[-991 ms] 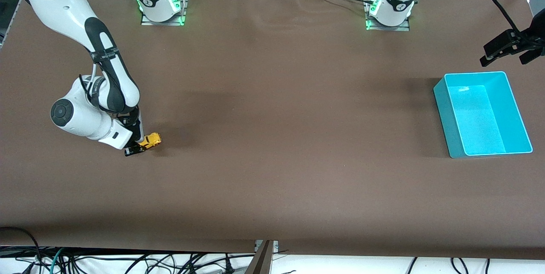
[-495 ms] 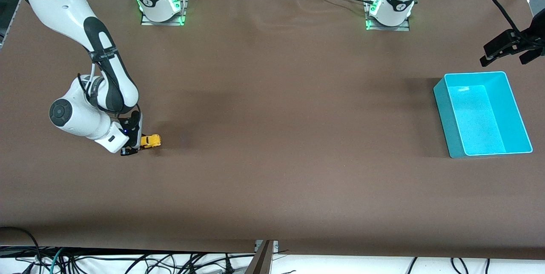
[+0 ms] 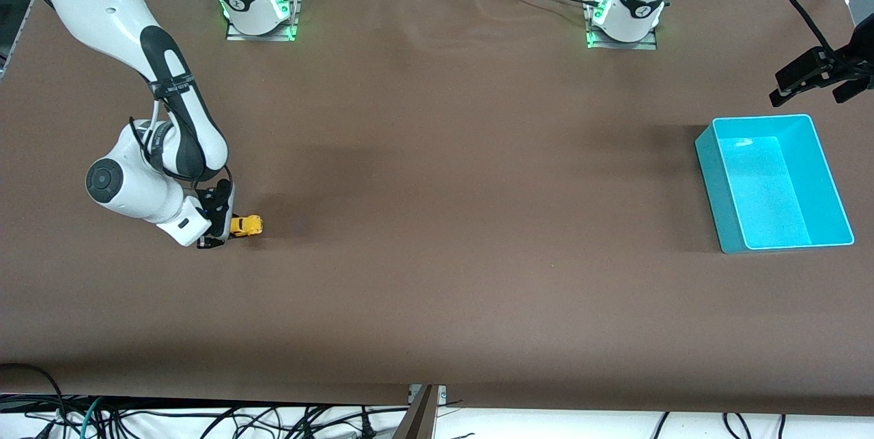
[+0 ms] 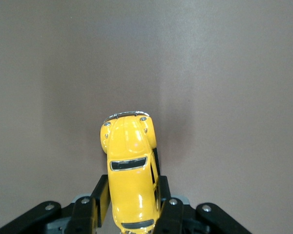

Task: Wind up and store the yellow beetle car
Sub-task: 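Drag the held car backward along the table with the right gripper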

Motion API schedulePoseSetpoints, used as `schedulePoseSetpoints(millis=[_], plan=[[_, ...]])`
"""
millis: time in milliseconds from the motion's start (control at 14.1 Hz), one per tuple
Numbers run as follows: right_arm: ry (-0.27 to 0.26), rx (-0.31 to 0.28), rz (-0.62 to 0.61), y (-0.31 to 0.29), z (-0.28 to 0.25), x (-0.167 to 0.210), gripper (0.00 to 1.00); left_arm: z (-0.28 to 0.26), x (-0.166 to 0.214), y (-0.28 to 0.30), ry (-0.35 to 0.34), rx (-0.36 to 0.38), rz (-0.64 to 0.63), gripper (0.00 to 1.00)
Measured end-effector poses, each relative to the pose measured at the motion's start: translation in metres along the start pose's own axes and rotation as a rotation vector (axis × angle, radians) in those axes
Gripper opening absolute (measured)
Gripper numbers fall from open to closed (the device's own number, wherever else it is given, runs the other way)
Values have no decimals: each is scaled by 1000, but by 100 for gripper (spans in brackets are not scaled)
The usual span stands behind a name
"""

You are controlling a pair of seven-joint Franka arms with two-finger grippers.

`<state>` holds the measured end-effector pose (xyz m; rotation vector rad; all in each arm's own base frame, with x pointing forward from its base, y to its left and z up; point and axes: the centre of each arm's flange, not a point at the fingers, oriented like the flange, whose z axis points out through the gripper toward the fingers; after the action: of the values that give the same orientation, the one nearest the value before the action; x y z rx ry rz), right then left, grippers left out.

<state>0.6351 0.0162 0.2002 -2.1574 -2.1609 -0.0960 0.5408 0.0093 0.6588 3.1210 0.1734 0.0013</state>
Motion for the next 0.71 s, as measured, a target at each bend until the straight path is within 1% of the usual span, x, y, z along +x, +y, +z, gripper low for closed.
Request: schedulePoseSetpoints(millis=[283, 708], plan=[[-8, -2, 15, 0, -1, -9, 43, 0, 0, 0, 0, 0, 0, 100], [-19, -7, 69, -1, -5, -45, 43, 0, 0, 0, 0, 0, 1, 100]])
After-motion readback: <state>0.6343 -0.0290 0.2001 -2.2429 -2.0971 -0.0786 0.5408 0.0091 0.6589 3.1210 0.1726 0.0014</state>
